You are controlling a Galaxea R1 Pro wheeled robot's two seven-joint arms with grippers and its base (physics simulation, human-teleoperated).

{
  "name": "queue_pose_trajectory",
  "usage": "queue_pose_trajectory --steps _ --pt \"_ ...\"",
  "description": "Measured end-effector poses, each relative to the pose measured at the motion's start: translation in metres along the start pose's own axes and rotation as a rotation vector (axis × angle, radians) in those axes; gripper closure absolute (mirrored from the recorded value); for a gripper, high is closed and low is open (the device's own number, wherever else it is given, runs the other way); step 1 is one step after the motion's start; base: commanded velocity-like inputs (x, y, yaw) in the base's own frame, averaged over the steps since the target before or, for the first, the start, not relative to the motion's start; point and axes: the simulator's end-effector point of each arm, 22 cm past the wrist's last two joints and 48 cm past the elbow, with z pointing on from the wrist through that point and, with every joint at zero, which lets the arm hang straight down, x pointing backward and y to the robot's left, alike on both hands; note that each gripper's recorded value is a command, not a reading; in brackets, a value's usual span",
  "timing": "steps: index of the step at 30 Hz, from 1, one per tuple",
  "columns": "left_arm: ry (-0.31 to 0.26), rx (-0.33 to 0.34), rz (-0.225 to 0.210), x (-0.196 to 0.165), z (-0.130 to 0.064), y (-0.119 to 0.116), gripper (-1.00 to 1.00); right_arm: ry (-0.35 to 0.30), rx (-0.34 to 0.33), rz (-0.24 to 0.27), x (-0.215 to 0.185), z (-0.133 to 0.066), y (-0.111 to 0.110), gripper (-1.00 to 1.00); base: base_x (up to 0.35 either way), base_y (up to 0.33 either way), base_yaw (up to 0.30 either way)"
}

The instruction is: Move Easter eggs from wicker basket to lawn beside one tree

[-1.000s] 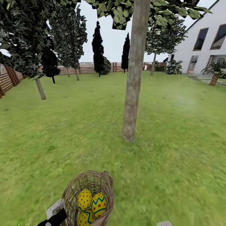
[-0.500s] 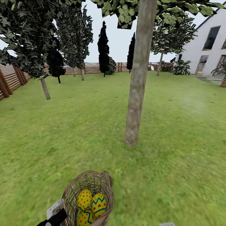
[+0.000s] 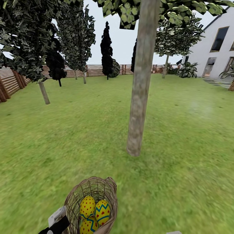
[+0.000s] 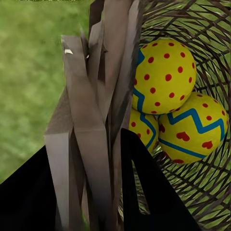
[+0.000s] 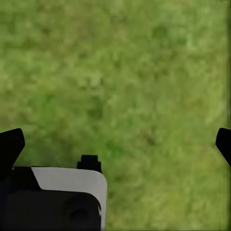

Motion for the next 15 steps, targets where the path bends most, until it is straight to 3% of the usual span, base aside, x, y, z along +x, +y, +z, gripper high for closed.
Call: queue_pose_trajectory --steps 15 --pt "0.014 -0.012 0.001 0.005 -0.009 0.005 1.0 0.022 -0.003 0.002 0.011 -0.01 0.001 -1.0 0.297 -0.157 0.0"
